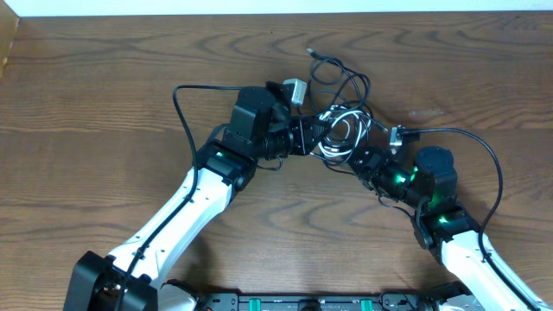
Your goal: Untangle cables
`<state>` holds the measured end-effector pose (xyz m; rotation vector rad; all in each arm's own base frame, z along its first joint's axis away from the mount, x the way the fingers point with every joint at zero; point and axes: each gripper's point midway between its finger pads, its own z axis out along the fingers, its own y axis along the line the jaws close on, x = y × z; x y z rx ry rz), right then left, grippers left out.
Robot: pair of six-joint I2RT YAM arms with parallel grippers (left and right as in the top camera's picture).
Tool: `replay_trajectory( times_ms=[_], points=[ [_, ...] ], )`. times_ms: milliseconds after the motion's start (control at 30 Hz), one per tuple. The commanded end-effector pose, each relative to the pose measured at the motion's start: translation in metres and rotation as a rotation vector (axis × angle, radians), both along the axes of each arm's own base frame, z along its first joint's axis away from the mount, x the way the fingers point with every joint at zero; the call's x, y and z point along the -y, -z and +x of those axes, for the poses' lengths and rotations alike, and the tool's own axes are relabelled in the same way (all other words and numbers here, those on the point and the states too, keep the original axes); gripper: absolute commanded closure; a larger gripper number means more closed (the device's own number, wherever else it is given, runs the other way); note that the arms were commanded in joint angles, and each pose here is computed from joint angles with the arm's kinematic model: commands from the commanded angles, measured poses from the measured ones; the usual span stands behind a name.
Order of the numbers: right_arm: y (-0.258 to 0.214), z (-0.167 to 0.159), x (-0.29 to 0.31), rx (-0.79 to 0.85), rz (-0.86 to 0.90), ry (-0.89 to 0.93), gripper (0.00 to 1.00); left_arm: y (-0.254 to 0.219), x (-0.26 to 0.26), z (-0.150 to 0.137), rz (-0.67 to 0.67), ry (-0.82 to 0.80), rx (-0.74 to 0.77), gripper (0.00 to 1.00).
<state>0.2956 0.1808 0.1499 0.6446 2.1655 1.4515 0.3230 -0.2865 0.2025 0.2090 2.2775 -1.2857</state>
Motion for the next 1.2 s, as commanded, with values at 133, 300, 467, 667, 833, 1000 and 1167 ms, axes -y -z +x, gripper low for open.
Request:
replay_trajectory(
  times_ms=[133, 300, 467, 667, 833, 1000, 1167],
  points=[
    [0.012, 0.004, 0.008, -0.026, -0.053, 0.054, 0.98, -0.005, 0.005, -0.009, 0.017, 0.117, 0.112, 0.92],
    [0.013, 0.002, 0.006, -0.033, -0.050, 0.043, 0.99, 0.006, -0.013, 0.018, 0.127, -0.045, 0.157, 0.92],
    [0.015, -0.002, 0.004, -0.035, -0.058, 0.016, 0.99, 0.014, -0.051, 0.054, 0.282, -0.302, 0.217, 0.92],
    [0.047, -0.010, 0.020, -0.102, -0.200, 0.045, 0.99, 0.004, -0.062, 0.061, 0.276, -0.355, 0.235, 0.92],
    [0.068, -0.008, 0.048, -0.155, -0.319, 0.156, 0.99, -0.002, -0.039, 0.031, 0.201, -0.086, 0.256, 0.92],
    [0.050, 0.014, 0.062, 0.003, -0.373, 0.175, 0.98, 0.027, -0.046, 0.011, 0.300, -0.010, 0.180, 0.92],
    [0.043, 0.030, 0.087, 0.106, -0.484, 0.232, 0.92, 0.024, -0.033, -0.009, 0.223, 0.095, 0.137, 0.92]
  ],
)
